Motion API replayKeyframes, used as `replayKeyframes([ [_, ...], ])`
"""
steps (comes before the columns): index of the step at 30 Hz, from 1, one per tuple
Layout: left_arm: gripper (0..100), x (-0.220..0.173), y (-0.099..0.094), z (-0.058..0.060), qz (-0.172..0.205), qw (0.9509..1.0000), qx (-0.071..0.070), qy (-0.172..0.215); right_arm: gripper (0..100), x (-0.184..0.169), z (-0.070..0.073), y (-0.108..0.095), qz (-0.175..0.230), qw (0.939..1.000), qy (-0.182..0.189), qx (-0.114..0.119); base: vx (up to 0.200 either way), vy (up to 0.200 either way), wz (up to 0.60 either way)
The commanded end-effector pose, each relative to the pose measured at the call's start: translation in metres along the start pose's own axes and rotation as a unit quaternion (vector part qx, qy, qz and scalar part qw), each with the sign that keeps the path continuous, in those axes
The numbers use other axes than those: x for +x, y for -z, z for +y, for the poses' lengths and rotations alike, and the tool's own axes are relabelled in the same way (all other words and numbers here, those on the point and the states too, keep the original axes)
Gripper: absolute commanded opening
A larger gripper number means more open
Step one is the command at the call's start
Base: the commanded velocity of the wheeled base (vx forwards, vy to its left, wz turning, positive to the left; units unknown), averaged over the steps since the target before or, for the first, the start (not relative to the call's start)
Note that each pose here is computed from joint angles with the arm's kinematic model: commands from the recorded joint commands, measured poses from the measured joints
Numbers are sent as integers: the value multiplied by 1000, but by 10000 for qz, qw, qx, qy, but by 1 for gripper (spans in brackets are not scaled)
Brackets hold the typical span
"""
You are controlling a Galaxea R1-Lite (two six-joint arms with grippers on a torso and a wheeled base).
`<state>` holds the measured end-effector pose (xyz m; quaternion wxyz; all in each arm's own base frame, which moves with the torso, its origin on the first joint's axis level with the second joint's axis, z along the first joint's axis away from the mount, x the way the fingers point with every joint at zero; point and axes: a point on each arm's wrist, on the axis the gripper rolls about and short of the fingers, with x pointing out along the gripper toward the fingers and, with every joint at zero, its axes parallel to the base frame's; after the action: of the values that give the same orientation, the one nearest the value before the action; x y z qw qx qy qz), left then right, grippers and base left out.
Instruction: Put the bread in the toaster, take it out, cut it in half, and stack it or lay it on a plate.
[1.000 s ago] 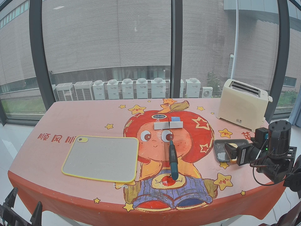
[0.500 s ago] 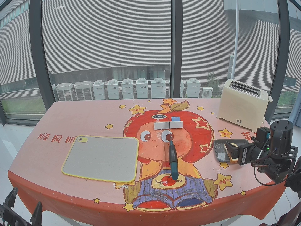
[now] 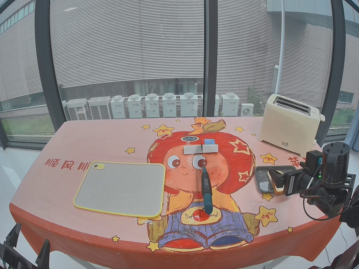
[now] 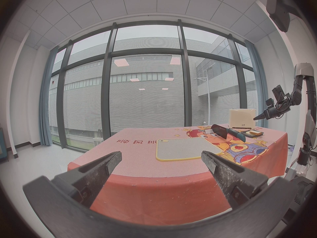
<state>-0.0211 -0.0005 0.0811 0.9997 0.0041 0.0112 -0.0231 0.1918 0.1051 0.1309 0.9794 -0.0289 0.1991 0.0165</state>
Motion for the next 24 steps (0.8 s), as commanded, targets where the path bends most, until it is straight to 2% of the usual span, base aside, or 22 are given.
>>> replayKeyframes([
  [1,100,1,5,0,94,10000,-7,0,100,0,0,0,2,10000,-3,-3,0,0,0],
  [17,100,1,5,0,94,10000,-15,0,100,0,1,2,35,10000,-18,-30,-188,0,0],
  [24,100,1,5,0,94,10000,-7,0,100,0,1,2,48,10000,-23,-40,0,0,0],
])
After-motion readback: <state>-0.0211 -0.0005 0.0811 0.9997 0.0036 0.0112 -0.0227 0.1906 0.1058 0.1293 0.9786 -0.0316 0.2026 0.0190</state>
